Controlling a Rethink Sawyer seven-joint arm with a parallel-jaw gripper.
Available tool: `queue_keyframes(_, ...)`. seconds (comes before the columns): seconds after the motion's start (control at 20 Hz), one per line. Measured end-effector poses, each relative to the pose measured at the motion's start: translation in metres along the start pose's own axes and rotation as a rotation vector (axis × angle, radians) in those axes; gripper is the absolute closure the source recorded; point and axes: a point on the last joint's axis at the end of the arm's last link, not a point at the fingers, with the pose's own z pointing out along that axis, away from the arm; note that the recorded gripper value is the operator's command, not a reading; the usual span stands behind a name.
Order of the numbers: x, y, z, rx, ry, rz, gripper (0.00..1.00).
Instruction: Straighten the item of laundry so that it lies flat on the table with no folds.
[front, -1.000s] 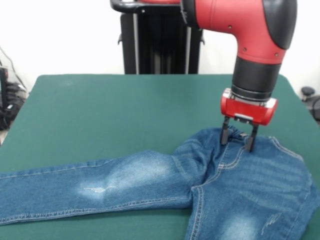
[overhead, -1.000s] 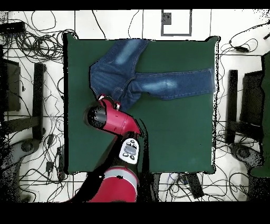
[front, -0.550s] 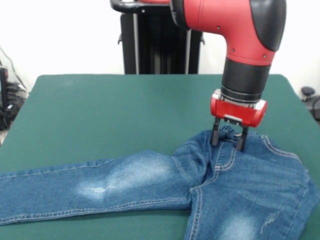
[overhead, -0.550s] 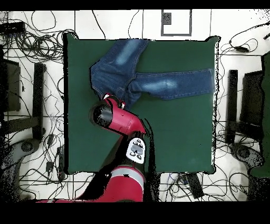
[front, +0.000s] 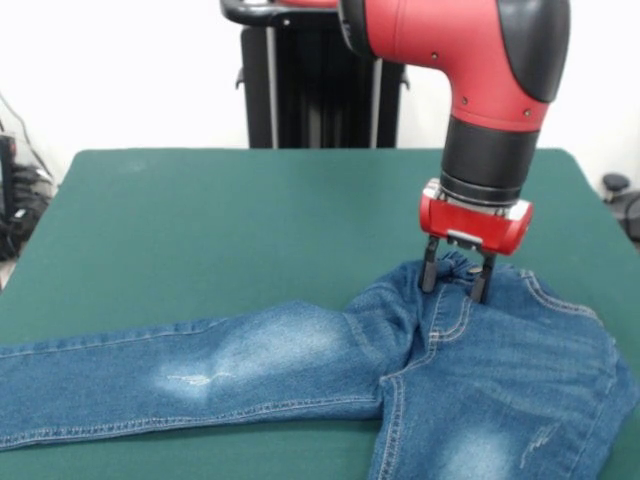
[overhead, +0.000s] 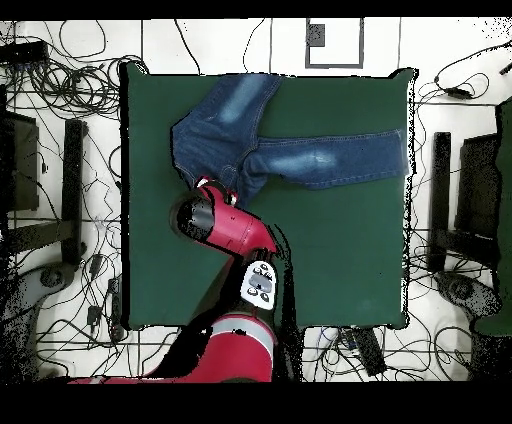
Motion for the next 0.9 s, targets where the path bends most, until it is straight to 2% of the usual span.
queue_keyframes(0.3,0.0000,0.0001,0.0000,0.000,0.000,0.000,0.00)
queue_keyframes(0.35,0.0001,0.0002,0.0000,0.000,0.000,0.000,1.00)
queue_keyframes(0.9,-0.0030,-0.0034,0.0015,-0.001,0.003,0.007,1.00)
